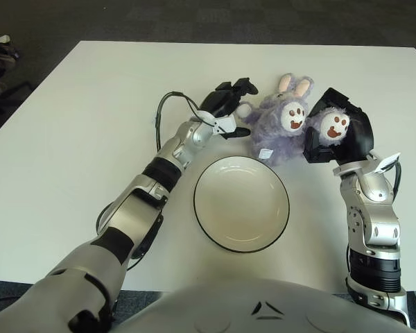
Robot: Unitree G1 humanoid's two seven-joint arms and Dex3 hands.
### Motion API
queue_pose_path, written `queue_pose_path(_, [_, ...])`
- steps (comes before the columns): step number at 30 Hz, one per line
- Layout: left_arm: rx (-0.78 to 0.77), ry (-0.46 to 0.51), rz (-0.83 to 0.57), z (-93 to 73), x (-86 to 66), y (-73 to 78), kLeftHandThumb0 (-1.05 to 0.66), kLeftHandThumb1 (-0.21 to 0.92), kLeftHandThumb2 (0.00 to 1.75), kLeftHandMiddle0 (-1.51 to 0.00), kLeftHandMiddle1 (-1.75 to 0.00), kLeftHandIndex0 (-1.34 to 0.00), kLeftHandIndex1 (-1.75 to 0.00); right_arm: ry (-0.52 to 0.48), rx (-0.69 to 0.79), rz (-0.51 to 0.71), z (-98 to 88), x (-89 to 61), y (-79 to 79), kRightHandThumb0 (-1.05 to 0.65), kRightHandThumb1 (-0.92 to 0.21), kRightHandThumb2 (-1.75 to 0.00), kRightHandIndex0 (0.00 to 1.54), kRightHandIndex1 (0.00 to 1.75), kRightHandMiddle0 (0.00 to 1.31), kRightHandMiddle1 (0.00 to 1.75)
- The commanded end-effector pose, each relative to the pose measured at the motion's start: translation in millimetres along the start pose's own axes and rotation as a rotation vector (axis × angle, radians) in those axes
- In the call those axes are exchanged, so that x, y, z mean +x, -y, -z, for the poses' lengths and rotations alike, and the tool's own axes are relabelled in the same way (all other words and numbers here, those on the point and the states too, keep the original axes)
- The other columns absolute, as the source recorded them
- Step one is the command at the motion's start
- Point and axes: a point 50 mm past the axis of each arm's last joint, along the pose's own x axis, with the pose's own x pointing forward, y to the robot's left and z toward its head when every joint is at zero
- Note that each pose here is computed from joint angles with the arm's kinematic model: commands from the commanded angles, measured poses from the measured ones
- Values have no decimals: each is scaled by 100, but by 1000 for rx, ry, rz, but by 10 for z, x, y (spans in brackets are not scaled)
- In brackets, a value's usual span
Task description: Put the doll into the plate.
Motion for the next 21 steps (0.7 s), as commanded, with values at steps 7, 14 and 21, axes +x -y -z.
queue_pose_path(7, [-62,51,-45,-76,80,28,-46,32,106,-25,-157,-8,-132,19,27,-4,-22,4,-6,-1,-8,-153,71,168,70,166])
queue_pose_path(14, [-81,77,-70,-103,99,48,-3,44,100,-39,-162,-16,-137,19,19,-2,-18,2,-9,-1,-8,-153,70,168,70,166])
queue_pose_path(21, [-108,93,-96,-147,120,60,38,47,106,-51,-167,-21,-141,16,16,3,-12,2,2,-1,-8,-153,70,168,70,166])
